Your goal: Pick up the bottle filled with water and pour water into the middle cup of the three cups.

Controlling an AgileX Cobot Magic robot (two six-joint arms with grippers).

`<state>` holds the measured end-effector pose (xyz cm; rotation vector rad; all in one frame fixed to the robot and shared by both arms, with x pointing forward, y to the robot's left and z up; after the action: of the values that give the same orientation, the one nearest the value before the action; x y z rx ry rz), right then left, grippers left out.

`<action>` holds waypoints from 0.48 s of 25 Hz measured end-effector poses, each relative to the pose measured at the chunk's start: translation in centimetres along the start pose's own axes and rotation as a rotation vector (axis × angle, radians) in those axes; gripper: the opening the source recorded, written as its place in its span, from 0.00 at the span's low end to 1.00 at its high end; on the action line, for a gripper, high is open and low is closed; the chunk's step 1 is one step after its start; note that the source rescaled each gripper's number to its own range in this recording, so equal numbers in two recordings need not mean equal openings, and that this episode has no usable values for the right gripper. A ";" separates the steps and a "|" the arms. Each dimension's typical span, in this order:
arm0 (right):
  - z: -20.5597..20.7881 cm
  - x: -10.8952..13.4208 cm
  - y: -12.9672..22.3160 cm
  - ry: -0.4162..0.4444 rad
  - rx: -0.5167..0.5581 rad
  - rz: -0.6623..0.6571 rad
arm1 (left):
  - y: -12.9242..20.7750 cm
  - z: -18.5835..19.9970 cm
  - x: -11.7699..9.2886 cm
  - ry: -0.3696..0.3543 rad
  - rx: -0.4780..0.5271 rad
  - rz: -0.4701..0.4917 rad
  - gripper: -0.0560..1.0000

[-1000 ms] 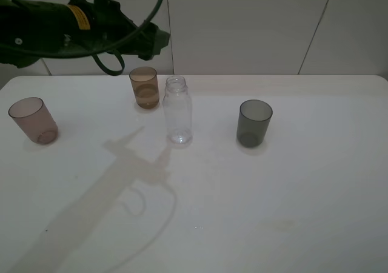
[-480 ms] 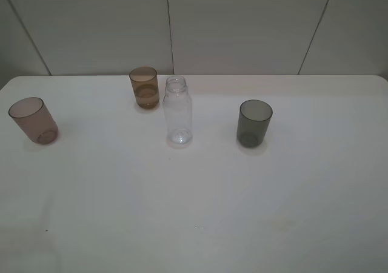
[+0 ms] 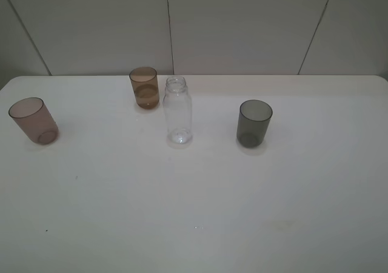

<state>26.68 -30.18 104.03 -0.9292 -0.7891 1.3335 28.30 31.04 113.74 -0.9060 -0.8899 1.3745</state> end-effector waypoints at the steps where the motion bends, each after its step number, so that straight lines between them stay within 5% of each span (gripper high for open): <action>1: 0.0 0.0 0.0 0.000 0.000 0.000 | 0.8 0.5 0.0 0.006 -0.010 0.005 1.00; 7: 0.0 0.0 0.0 0.000 0.000 0.000 | 6.5 1.2 -0.9 0.112 -0.033 0.009 1.00; 12: 0.0 0.0 0.0 0.000 0.000 0.000 | 9.3 -1.0 -1.4 0.135 0.063 -0.015 1.00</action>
<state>26.68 -30.18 104.03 -0.9292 -0.7891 1.3335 25.50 29.60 104.81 -0.9306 -0.7449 1.3055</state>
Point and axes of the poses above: a point on each arm's last joint axis where the gripper is mounted, z pointing back along that axis away from the gripper, x along the wrist's bending axis when the last joint is at zero, y = z × x, the point moved 4 cm from there along -z, pointing out along that axis toward the gripper, and after that the axes turned 2 degrees about z, right-handed, at the moved point
